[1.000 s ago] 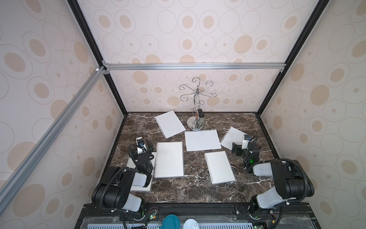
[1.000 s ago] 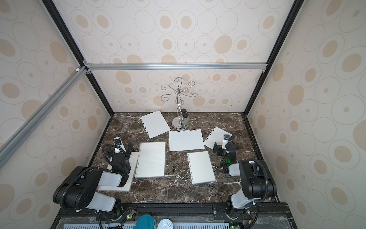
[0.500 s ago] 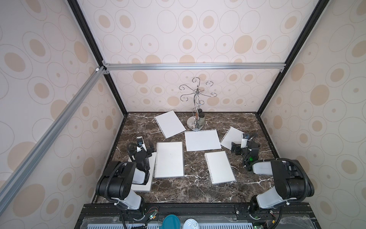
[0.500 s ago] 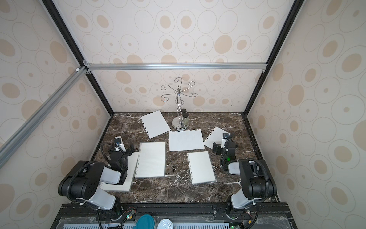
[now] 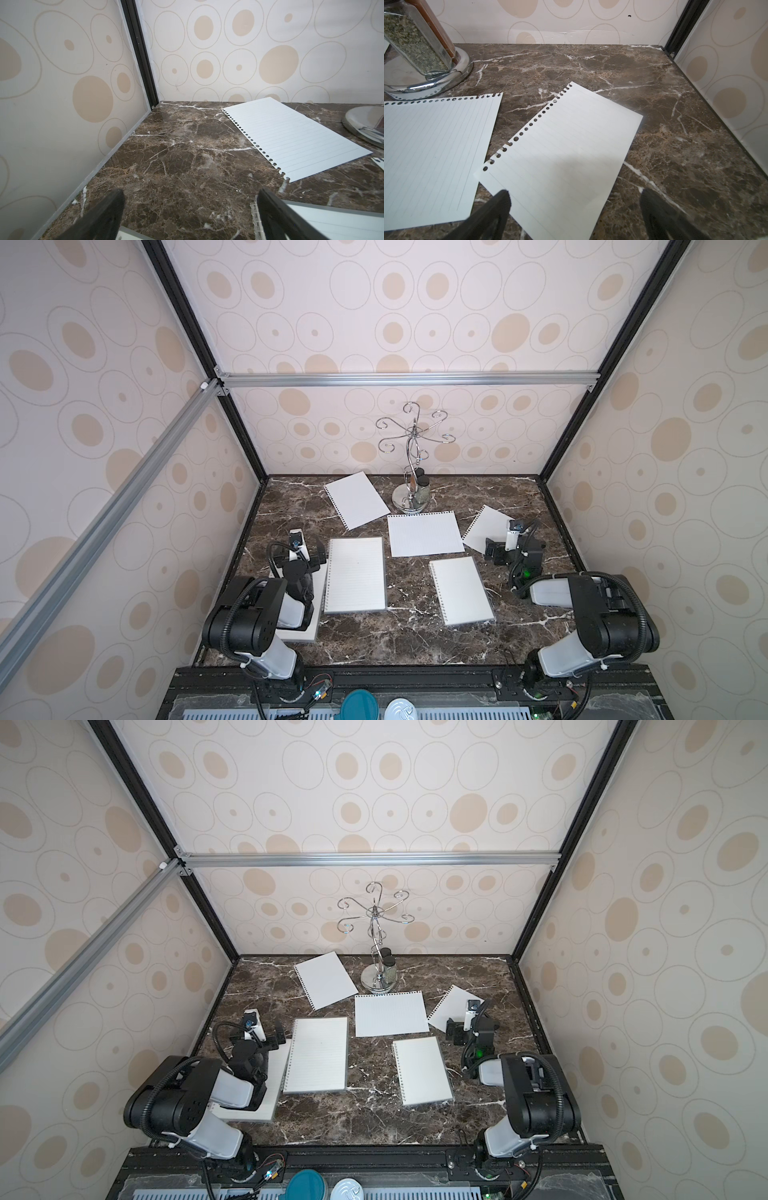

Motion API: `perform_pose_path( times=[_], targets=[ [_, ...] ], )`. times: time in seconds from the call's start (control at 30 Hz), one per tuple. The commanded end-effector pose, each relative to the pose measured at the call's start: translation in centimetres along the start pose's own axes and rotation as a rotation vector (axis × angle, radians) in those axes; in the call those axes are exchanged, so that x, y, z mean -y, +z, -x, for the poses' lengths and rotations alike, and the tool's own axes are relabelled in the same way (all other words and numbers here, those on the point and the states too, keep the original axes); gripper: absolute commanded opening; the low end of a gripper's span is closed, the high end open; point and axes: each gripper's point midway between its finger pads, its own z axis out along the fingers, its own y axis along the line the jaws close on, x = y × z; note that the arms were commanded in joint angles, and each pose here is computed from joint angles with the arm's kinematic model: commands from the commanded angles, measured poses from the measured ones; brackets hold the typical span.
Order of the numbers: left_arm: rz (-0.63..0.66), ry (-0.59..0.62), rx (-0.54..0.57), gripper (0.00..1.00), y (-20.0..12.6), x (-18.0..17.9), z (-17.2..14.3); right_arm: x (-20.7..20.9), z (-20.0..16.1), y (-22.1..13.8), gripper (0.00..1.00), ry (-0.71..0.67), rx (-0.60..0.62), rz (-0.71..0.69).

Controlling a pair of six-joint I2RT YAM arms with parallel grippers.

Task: Tear off pages from different notebooks
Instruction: Reset both arms

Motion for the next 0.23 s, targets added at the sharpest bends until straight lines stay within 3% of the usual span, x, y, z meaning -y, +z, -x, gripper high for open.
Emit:
perform_pose_path(
  times=[0.0, 0.2],
  targets=[
    [-0.004, 0.002, 0.025, 1.0, 0.53, 0.06, 0.81, -0.08, 0.62, -0.07, 1.0, -0.02, 0.015, -0.002],
    [-0.003, 0.0, 0.028, 1.0, 0.43, 0.01, 0.87, -0.1, 0.61, -0.05, 1.0, -0.02, 0.015, -0.002]
  ],
)
